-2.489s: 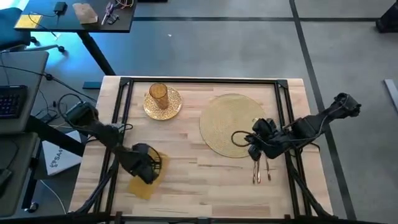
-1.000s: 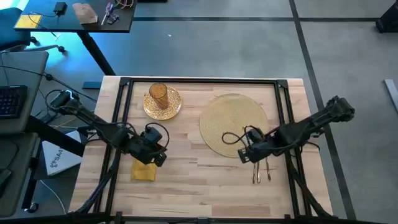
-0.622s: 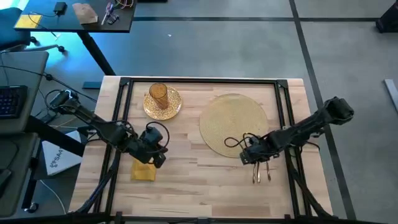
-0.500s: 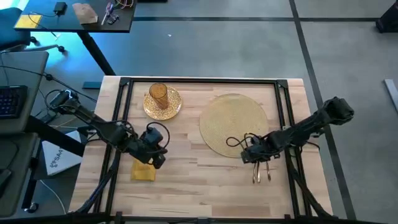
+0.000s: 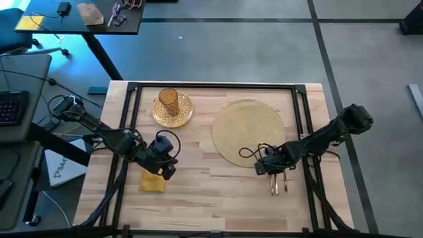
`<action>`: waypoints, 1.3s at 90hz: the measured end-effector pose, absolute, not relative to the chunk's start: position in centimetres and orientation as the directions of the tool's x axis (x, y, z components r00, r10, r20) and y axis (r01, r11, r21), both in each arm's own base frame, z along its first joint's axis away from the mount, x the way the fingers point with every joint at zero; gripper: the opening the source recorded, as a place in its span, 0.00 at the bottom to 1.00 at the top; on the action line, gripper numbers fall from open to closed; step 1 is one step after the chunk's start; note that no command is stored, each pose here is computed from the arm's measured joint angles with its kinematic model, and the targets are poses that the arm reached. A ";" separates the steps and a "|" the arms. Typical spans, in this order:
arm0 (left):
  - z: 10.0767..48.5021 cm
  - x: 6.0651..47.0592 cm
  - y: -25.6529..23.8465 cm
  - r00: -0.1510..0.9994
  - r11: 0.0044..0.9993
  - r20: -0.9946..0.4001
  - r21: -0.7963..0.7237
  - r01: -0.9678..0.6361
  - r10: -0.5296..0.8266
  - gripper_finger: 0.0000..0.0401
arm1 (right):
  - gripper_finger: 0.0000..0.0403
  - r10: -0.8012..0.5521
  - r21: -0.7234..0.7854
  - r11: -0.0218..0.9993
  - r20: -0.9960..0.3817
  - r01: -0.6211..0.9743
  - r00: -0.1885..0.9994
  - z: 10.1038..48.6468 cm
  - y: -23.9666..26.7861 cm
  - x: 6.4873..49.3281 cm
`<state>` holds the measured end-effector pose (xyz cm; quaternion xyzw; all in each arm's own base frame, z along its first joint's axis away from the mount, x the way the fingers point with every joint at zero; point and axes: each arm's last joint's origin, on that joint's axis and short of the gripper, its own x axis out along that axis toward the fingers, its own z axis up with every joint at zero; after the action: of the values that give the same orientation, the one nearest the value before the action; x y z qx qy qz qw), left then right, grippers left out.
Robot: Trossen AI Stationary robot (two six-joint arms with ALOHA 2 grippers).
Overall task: Set table place
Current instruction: Put the bronze fork on the yellow table napkin
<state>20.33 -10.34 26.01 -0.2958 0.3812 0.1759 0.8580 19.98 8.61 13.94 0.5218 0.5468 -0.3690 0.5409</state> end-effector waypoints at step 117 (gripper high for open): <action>27.4 32.9 -5.5 0.935 0.889 -0.277 -0.338 -0.309 0.220 0.42 | 0.00 -0.342 0.693 0.411 -0.485 0.593 0.805 33.6 4.4 30.5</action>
<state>32.93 -5.47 27.40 -0.1915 0.1165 0.1369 0.9649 30.53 4.44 33.57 0.4636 0.1351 -0.2819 0.8291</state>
